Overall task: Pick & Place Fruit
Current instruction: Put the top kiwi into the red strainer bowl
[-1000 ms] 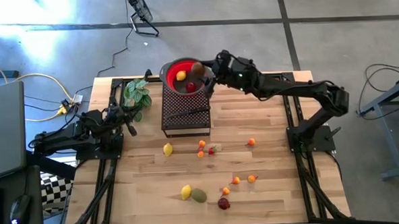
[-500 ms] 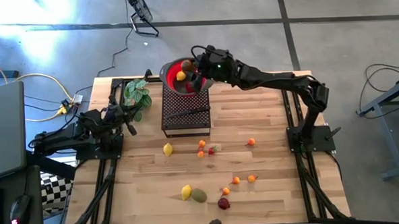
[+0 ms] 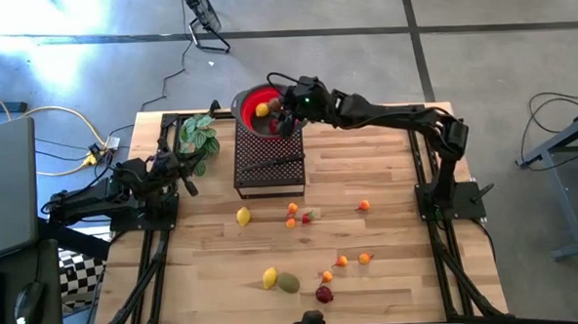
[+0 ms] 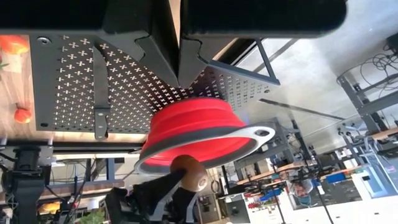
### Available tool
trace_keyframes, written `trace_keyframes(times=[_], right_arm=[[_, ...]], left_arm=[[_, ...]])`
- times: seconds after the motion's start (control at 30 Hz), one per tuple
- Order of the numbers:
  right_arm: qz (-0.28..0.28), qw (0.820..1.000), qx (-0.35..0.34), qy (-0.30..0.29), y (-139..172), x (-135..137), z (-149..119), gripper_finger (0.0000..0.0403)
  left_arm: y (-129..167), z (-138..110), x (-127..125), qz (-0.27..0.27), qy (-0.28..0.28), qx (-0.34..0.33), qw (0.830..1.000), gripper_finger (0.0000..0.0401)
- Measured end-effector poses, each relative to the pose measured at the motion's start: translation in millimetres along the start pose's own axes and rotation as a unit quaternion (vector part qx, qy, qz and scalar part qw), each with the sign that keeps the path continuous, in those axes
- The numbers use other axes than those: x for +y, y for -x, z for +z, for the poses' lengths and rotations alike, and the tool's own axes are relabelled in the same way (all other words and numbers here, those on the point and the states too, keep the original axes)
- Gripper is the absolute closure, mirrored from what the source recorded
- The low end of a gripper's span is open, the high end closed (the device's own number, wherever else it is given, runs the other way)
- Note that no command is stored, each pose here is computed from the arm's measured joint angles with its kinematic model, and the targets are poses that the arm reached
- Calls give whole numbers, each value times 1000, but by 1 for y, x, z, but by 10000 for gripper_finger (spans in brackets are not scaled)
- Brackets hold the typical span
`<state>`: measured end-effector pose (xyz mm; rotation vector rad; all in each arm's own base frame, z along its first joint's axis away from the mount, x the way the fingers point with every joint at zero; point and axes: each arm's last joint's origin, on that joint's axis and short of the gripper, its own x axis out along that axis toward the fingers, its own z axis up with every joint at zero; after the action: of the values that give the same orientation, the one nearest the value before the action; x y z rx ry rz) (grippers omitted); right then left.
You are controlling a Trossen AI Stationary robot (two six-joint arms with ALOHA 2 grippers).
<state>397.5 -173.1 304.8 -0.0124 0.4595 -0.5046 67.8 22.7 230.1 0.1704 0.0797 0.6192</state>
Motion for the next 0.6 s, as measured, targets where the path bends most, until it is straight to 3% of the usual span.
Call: trace_keyframes(times=[0.37,0.6], right_arm=[[2,1000,-2,19,-1,4,0,158],[12,999,-6,39,2,13,2,117]], left_arm=[[0,0,0,-2,0,1,1000,401],[0,0,0,-1,0,1,1000,401]])
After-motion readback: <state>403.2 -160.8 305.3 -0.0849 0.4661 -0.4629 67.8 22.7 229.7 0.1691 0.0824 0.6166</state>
